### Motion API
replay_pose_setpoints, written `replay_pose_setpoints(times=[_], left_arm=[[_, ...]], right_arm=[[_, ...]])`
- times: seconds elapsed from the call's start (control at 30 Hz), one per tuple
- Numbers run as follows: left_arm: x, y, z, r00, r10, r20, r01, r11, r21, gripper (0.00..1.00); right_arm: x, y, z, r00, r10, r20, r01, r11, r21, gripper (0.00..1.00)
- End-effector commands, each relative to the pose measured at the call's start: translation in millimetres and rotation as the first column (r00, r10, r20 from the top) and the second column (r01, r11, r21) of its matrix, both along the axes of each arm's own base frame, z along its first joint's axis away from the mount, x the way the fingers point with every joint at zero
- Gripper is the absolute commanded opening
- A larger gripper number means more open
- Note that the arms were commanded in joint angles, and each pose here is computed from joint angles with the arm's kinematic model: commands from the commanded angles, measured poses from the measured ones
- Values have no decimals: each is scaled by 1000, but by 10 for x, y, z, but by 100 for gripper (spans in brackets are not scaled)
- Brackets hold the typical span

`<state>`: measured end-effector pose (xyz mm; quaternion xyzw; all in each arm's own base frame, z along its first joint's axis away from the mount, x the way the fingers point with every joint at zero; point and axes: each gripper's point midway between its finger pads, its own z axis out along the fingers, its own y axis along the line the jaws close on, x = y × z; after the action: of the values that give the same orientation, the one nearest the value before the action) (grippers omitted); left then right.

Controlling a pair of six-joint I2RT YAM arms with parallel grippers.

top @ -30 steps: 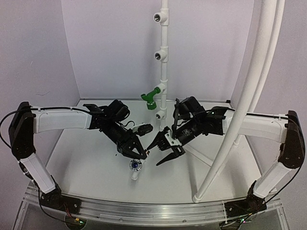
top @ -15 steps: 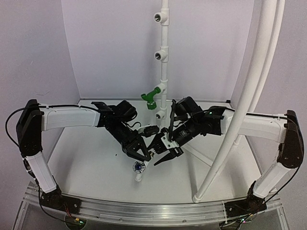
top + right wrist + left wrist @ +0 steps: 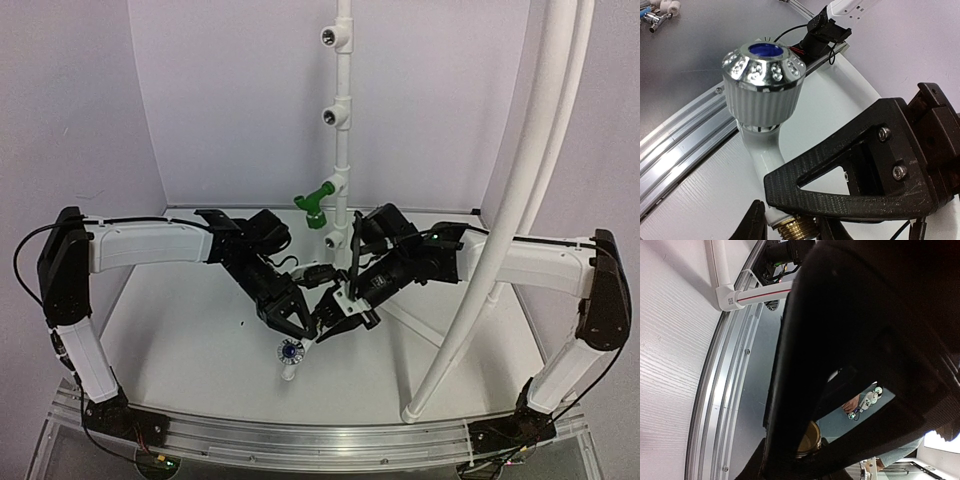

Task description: Install the water faucets

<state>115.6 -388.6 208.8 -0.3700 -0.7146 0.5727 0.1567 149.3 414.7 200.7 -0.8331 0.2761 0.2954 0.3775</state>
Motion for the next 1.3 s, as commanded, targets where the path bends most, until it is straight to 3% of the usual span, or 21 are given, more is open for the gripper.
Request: replay_pose_setpoints(times=[0.0, 0.07, 0.2, 0.3, 0.37, 0.53, 0.6, 0.7, 0.8, 0.87, 1.0, 1.27], left_arm=[[60, -51, 140, 998, 1, 56, 2, 999, -44, 22], [85, -47, 118, 997, 15, 70, -13, 1000, -21, 30], [169, 1, 72, 989, 66, 134, -73, 996, 51, 39], [385, 98, 99, 963, 176, 203, -198, 976, 95, 44], [603, 206, 177, 928, 274, 252, -304, 949, 89, 54], [1168, 608, 563, 735, 517, 439, -577, 816, 5, 91], [1305, 783, 763, 615, 588, 525, -661, 747, -63, 98], [1415, 1057, 1017, 435, 673, 598, -756, 634, -164, 100], [1300, 1226, 1258, 349, 714, 607, -747, 604, -280, 100], [1134, 1213, 1301, 393, 704, 592, -699, 647, -305, 100], [783, 1022, 1276, 561, 647, 517, -567, 755, -329, 95], [499, 718, 1344, 621, 556, 553, -430, 831, -353, 99]], right_arm=[[-58, 21, 63, 1000, 14, -13, -14, 1000, -7, 7], [-53, 20, 81, 1000, 6, -14, -6, 1000, -7, 0], [-34, -2, 114, 999, -32, -27, 32, 999, -17, 0], [-13, -22, 167, 995, -79, -53, 78, 997, -27, 0], [6, -42, 199, 991, -110, -81, 108, 994, -34, 0], [77, -96, 289, 963, -206, -172, 199, 978, -60, 0], [136, -115, 376, 945, -249, -212, 241, 969, -62, 0], [276, -168, 581, 898, -327, -295, 323, 944, -63, 0], [410, -285, 799, 825, -400, -399, 405, 911, -76, 0], [462, -381, 917, 772, -437, -463, 449, 889, -91, 0], [477, -508, 1112, 690, -461, -558, 488, 866, -112, 0], [428, -374, 1356, 567, -412, -713, 424, 888, -176, 0]])
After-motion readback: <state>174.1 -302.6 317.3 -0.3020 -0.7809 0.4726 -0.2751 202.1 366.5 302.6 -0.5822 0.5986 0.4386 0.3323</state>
